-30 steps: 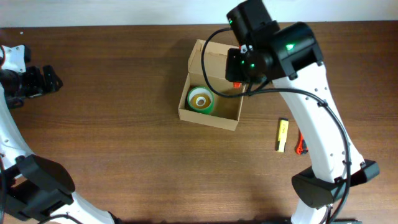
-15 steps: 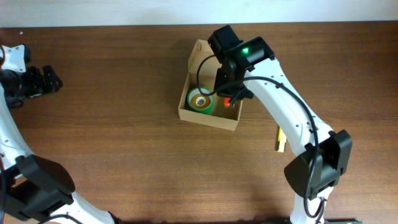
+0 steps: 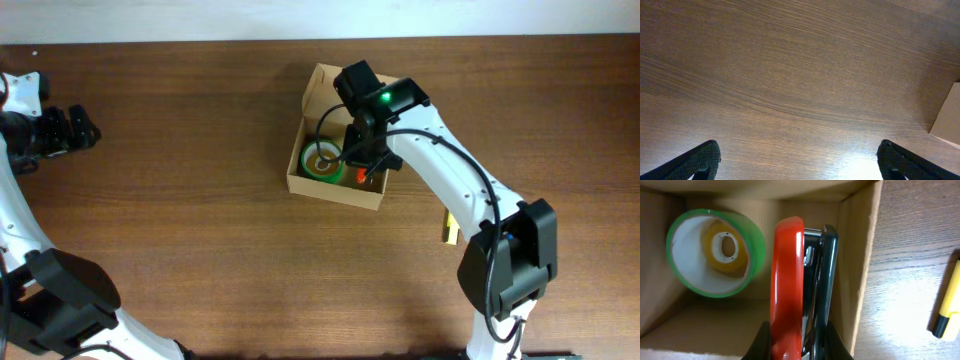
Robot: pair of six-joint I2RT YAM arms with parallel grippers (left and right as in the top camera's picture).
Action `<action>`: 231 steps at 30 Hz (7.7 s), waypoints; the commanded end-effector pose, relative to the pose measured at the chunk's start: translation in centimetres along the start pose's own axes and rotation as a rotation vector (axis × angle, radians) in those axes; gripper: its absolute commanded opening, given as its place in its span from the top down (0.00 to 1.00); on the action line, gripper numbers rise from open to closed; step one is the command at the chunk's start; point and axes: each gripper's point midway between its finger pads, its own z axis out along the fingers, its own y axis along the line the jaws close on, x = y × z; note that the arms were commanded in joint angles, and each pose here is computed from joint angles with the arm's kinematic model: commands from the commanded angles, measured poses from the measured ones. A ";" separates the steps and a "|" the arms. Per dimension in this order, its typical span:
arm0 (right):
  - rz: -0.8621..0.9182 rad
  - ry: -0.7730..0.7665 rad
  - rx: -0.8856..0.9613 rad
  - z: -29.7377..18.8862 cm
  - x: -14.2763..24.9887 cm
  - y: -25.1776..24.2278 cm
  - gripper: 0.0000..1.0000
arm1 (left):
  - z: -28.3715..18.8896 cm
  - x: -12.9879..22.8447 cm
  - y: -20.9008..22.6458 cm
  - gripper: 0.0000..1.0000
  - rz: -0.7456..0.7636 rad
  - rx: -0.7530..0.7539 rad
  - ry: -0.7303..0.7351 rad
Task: Pack container
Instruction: 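Lower the stapler into the box beside the tapes and release, then move the right gripper to the yellow highlighter and grasp it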
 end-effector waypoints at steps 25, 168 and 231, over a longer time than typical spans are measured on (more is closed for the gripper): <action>0.075 0.083 -0.013 6.0 1.5 -2.4 0.96 | 0.0 0.0 -0.2 0.00 0.011 0.011 -0.001; 0.101 0.282 0.021 3.8 8.2 -18.9 0.69 | 0.0 0.0 -0.2 0.00 0.012 0.011 -0.001; 0.080 0.267 -0.007 11.2 4.8 -20.7 0.96 | 0.0 0.0 -0.2 0.00 0.011 0.011 -0.002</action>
